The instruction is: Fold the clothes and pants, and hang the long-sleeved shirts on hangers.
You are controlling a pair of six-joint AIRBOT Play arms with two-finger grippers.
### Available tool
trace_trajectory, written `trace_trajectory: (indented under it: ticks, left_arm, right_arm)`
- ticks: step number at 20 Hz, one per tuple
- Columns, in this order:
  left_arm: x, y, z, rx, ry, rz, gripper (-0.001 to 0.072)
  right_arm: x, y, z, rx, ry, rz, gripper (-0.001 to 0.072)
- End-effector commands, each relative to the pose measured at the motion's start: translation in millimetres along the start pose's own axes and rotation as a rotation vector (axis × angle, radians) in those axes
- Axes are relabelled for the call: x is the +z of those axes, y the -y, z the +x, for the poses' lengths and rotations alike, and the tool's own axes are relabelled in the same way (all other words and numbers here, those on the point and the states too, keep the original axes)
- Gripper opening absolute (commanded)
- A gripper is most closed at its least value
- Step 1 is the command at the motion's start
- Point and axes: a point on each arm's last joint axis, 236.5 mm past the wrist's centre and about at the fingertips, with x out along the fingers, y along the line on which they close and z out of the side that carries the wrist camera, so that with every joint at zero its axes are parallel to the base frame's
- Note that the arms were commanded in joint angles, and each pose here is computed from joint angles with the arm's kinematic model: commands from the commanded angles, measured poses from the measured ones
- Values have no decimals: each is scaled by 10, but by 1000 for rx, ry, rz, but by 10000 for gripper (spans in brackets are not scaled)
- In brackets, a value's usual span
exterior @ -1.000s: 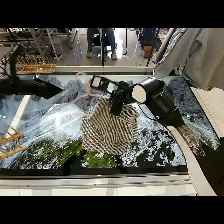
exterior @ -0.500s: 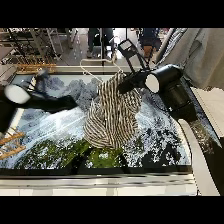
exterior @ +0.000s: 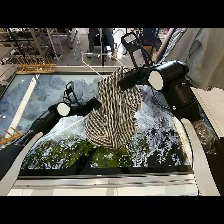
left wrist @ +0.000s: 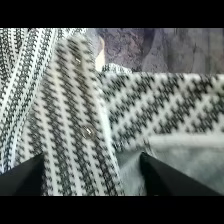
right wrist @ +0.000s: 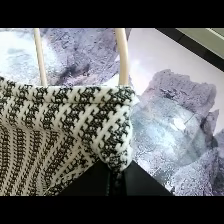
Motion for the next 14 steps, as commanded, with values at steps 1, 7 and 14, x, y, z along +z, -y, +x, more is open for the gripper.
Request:
trace_trajectory:
  ticks: [1, 7, 14]
  left_arm:
    - [74, -114, 170, 8, 24, -38, 169]
    - [461, -533, -125, 64, 53, -88, 22]
    - [1519, -545, -824, 10, 229, -52, 22]
  right_arm:
    - [-7, -113, -77, 30, -9, -20, 37]
    - [34, -28, -661, 25, 14, -25, 37]
    - [-481, -339, -820, 182, -180, -208, 36]
